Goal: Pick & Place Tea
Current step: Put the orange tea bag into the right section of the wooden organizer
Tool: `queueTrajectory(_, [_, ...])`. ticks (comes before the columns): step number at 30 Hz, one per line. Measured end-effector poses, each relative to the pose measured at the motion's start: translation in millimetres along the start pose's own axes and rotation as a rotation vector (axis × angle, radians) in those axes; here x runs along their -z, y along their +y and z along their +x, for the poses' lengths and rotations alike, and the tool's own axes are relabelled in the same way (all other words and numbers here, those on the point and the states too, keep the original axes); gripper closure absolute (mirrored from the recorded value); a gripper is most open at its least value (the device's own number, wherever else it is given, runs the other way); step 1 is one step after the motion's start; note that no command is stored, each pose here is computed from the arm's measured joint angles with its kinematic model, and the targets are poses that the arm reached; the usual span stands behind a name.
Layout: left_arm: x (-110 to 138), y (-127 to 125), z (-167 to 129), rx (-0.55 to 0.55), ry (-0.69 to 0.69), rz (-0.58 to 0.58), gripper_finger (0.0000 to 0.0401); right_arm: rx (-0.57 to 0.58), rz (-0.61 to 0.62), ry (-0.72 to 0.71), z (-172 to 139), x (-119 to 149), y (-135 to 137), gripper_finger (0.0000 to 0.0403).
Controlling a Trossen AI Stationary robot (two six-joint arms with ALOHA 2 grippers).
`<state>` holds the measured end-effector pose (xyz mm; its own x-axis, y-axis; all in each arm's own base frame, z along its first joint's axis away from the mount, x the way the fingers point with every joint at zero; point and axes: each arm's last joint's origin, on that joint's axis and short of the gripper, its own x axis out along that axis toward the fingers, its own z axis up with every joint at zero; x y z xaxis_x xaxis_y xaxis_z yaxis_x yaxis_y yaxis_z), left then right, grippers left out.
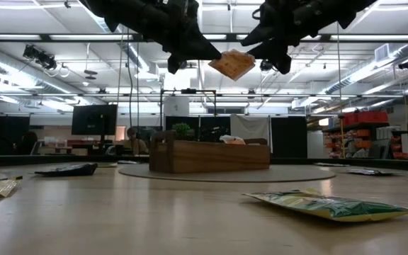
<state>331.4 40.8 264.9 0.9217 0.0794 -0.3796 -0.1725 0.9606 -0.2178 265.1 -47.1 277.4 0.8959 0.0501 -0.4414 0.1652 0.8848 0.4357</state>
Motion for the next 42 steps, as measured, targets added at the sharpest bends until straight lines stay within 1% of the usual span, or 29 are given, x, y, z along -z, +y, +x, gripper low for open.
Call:
queueTrajectory(3, [-0.6, -0.1, 0.0, 0.002, -0.006, 0.000, 0.0401, 0.003, -0.023, 0.005, 0.8, 0.5, -0.4, 0.0306])
queueTrajectory(7, [-1.1, -0.2, 0.0, 0.003, -0.011, -0.001, 0.0401, 0.004, -0.053, -0.009, 0.4, -1.3, -1.5, 0.0382])
queueTrajectory(8, [-1.2, -0.3, 0.0, 0.005, -0.012, 0.000, 0.0401, 0.004, -0.058, -0.013, 0.3, -1.8, -1.8, 0.0391])
queueTrajectory(11, [-1.8, -0.5, 0.1, 0.013, -0.017, -0.009, 0.0393, 0.015, -0.062, -0.018, 0.2, -2.1, -2.2, 0.0393])
queueTrajectory(15, [-3.8, -1.1, -2.1, 0.018, -0.028, -0.037, 0.0369, 0.023, -0.090, -0.019, -4.3, -2.3, -1.2, 0.0399])
queueTrajectory(17, [-8.3, -2.3, -6.7, 0.029, -0.070, -0.050, 0.0358, 0.023, -0.111, -0.027, -10.6, -3.3, 0.8, 0.0400])
queueTrajectory(23, [-13.3, -2.5, -28.7, 0.050, -0.207, -0.078, 0.0345, 0.101, -0.190, -0.049, -34.3, -4.0, 4.7, 0.0401])
queueTrajectory(27, [-7.2, 1.2, -45.2, 0.023, -0.272, -0.125, 0.0344, 0.118, -0.242, -0.018, -41.4, -1.0, 4.9, 0.0402])
queueTrajectory(31, [-4.2, 1.4, -64.9, 0.020, -0.315, -0.134, 0.0344, 0.126, -0.311, 0.021, -41.9, 2.2, 3.8, 0.0402])
queueTrajectory(34, [2.4, 1.9, -79.9, 0.020, -0.289, -0.149, 0.0344, 0.129, -0.368, 0.024, -42.1, 1.9, 2.7, 0.0402])
queueTrajectory(36, [6.2, 1.1, -92.0, 0.016, -0.272, -0.159, 0.0344, 0.134, -0.385, 0.031, -42.5, 1.8, 0.7, 0.0403])
queueTrajectory(42, [22.3, 2.8, -123.2, -0.044, -0.305, -0.175, 0.0344, 0.123, -0.470, 0.080, -36.4, 4.1, -5.0, 0.0403])
